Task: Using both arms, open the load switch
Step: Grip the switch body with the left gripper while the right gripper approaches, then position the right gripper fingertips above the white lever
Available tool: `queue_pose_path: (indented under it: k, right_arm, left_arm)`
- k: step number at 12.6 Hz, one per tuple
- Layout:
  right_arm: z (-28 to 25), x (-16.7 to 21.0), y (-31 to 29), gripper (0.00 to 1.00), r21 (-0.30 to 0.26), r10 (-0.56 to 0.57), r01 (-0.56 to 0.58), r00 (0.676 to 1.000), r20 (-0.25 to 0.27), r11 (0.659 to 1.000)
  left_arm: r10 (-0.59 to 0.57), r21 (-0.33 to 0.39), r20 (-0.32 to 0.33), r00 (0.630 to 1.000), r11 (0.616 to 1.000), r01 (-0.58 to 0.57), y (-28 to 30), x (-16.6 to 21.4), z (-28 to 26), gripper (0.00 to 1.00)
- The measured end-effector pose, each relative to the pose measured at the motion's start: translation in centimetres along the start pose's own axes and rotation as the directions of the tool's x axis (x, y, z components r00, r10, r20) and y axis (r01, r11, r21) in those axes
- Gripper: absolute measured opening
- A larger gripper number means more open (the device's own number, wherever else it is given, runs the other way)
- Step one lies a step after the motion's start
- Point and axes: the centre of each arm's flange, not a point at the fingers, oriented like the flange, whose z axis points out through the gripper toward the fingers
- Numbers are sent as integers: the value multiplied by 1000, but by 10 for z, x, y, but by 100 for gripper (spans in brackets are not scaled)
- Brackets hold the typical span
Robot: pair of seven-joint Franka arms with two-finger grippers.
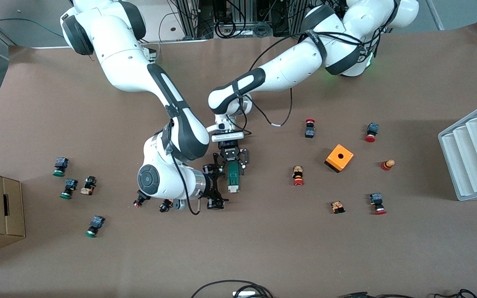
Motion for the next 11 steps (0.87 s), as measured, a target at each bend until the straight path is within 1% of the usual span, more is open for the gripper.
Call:
queue_pose_path:
  k: [2, 4, 5, 6, 7, 9, 11]
  right_arm:
    - [19, 5, 1, 95, -8, 1, -1, 999, -43, 1000]
    - [43, 6, -1, 93, -1, -4, 4, 995, -96, 1000]
    - [52, 3, -3, 93, 11, -4, 5, 994, -109, 1000]
    - [60, -1, -4, 85, 22, -8, 10, 993, -116, 1000]
    - [65, -3, -5, 75, 32, -6, 10, 993, -118, 999]
    - [71, -3, -8, 73, 47, 6, -1, 993, -120, 999]
    - [75, -3, -9, 72, 48, 12, -6, 992, -122, 999]
  left_arm:
    - [-1, 0, 0, 1000, 1000, 1, 0, 0, 0, 79]
    - [-1, -1, -1, 1000, 1000, 1, 1, 0, 0, 96]
    - [-1, -2, 0, 1000, 1000, 1, 1, 0, -1, 96]
    - [-1, -4, 0, 1000, 1000, 1, 2, 0, -2, 100]
    - [0, -6, 1, 1000, 1000, 0, 3, -1, -4, 100]
    - [1, -10, 4, 1000, 1000, -1, 5, -2, -9, 100]
    - [-2, -5, 16, 1000, 1000, 3, 6, -4, -13, 100]
